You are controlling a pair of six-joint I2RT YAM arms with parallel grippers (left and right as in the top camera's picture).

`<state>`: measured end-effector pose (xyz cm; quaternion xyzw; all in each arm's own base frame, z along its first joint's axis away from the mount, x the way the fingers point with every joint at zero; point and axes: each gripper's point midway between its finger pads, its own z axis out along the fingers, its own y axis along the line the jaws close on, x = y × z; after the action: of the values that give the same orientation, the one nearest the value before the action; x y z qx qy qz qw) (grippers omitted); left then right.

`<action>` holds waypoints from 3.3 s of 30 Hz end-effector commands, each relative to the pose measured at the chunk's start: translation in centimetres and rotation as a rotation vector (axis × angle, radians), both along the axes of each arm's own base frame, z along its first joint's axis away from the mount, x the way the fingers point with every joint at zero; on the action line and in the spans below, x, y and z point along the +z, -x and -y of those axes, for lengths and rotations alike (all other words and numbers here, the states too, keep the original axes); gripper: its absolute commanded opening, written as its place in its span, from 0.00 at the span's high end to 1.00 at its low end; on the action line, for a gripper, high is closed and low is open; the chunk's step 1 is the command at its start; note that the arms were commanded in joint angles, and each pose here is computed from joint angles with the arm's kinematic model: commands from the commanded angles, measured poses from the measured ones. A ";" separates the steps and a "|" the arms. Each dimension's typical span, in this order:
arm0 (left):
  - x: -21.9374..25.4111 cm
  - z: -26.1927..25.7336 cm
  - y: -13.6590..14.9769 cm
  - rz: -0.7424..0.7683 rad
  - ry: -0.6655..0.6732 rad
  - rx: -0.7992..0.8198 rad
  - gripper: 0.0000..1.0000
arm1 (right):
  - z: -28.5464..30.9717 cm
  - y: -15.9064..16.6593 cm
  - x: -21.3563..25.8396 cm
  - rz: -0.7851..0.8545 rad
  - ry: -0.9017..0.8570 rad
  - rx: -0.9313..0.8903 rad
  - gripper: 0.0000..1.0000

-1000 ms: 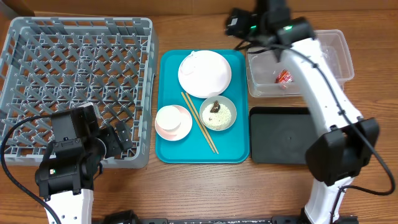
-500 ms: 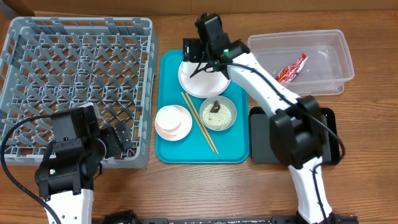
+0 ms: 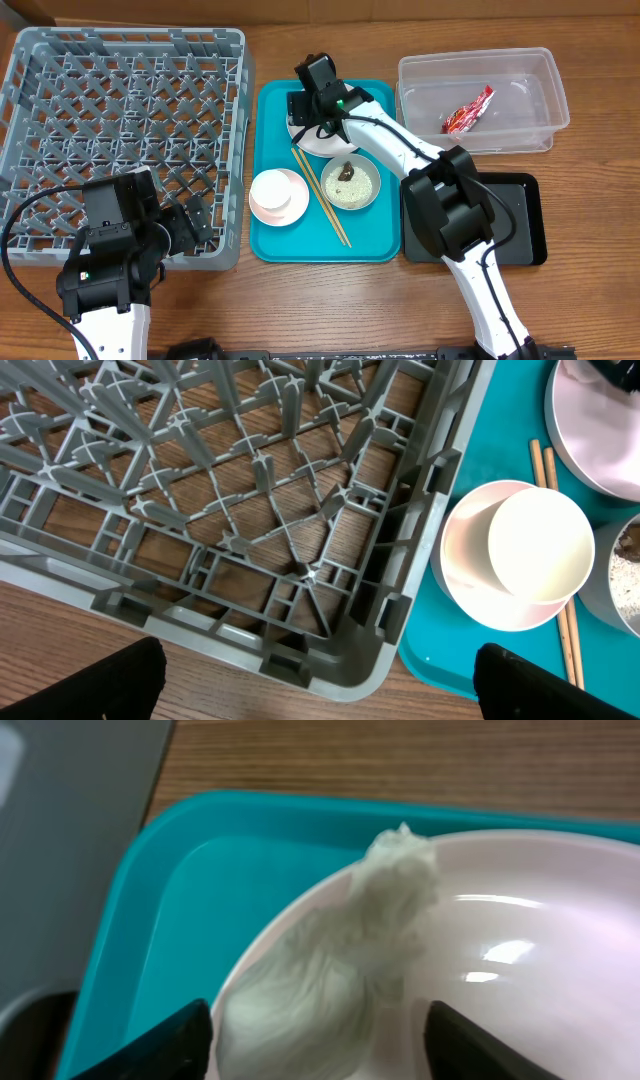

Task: Sort waste into correct bins and load items into the dishwasher
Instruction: 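Move the right gripper back to the plate and grasp the tissue, then carry the tissue right and drop it into the clear bin, then grasp the rim of the rice bowl with the right gripper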

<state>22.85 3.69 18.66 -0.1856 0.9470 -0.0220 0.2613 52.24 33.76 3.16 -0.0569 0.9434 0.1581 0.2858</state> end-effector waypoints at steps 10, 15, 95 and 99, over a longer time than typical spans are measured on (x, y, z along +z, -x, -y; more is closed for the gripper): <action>1.0 -0.1 -0.3 0.028 0.000 0.009 0.00 | 0.4 0.5 -0.8 -0.031 0.025 -0.009 0.87; 1.0 -0.1 -0.3 0.028 0.000 0.008 0.00 | 1.4 1.2 1.5 -0.047 0.037 -0.016 0.96; 1.0 -0.2 -0.3 0.027 -0.002 0.010 0.00 | 6.3 21.2 5.8 -0.326 0.187 0.268 0.39; 1.0 -0.2 -0.3 0.027 -0.002 0.010 0.00 | 5.1 21.5 3.8 -0.342 0.203 0.292 0.46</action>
<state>22.89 3.71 18.75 -0.1856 0.9466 -0.0219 0.2628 30.96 28.21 7.69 -0.1856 0.9718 0.1153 0.0884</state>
